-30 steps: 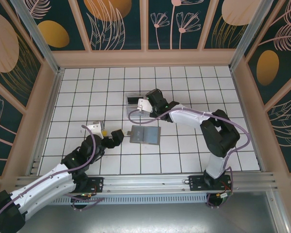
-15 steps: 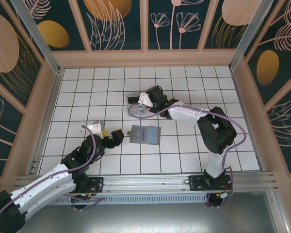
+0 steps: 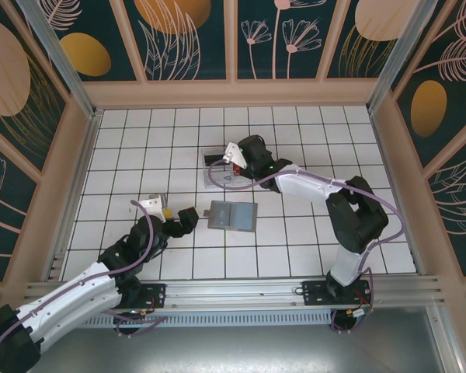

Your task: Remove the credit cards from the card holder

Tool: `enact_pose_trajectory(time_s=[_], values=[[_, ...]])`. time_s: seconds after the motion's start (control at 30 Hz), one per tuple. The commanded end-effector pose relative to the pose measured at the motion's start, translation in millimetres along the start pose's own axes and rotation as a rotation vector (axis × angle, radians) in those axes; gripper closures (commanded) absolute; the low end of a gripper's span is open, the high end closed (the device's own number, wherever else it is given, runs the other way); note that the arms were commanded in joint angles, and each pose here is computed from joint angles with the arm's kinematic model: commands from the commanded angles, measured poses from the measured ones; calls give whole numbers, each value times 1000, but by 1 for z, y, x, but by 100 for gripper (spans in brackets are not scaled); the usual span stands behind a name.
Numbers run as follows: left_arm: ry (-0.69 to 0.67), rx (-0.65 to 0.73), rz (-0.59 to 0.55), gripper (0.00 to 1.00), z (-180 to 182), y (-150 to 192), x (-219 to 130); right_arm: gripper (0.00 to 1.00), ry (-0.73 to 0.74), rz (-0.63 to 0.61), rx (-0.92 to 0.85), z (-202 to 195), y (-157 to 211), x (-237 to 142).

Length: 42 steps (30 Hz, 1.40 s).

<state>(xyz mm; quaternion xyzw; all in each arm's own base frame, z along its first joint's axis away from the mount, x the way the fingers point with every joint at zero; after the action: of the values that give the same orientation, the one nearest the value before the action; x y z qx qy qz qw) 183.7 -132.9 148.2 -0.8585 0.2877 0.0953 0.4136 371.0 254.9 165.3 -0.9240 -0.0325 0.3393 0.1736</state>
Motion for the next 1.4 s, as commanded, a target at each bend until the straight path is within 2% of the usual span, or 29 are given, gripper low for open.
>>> enact_pose_trajectory(time_s=[0.0, 0.13, 0.27, 0.47, 0.6, 0.77, 0.97, 1.1, 1.37], values=[[-13, 10, -1, 1, 0, -2, 0, 57, 44, -57, 195, -22, -4, -26], [-8, 13, 25, 2, -4, 0, 5, 59, 40, -148, 459, -37, -7, -52], [15, 10, 55, 2, -12, 2, 11, 61, -61, -256, 774, -34, -3, -78], [39, 2, 117, 9, -26, 5, 23, 63, -196, -288, 1067, 0, 20, -97], [49, -10, 162, 19, -35, 8, 33, 66, -302, -300, 1210, 33, 37, -101], [69, -43, 224, 33, -44, 17, 48, 67, -427, -305, 1291, 72, 52, -103], [68, -68, 288, 47, -50, 27, 65, 71, -460, -242, 1354, 108, 72, -95], [72, -66, 306, 51, -55, 32, 72, 75, -488, -181, 1352, 126, 75, -86], [27, -30, 369, 53, -55, 51, 84, 78, -513, -93, 1324, 149, 73, -71]])
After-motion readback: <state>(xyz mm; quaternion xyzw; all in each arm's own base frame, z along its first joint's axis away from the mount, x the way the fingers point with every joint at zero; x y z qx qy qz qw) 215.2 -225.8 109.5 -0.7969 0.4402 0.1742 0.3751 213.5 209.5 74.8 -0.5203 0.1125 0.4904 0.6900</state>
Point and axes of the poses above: each hand's point on the last joint's axis, 136 mm out from that joint toward the fingers, its own x axis out along the fingers, its own z axis along the line the jaws close on, y = z × x, the point moved 5 cm from there along -x, back along the fingers, and after that the axes turned 8 degrees about -x, right-handed, at the moved point
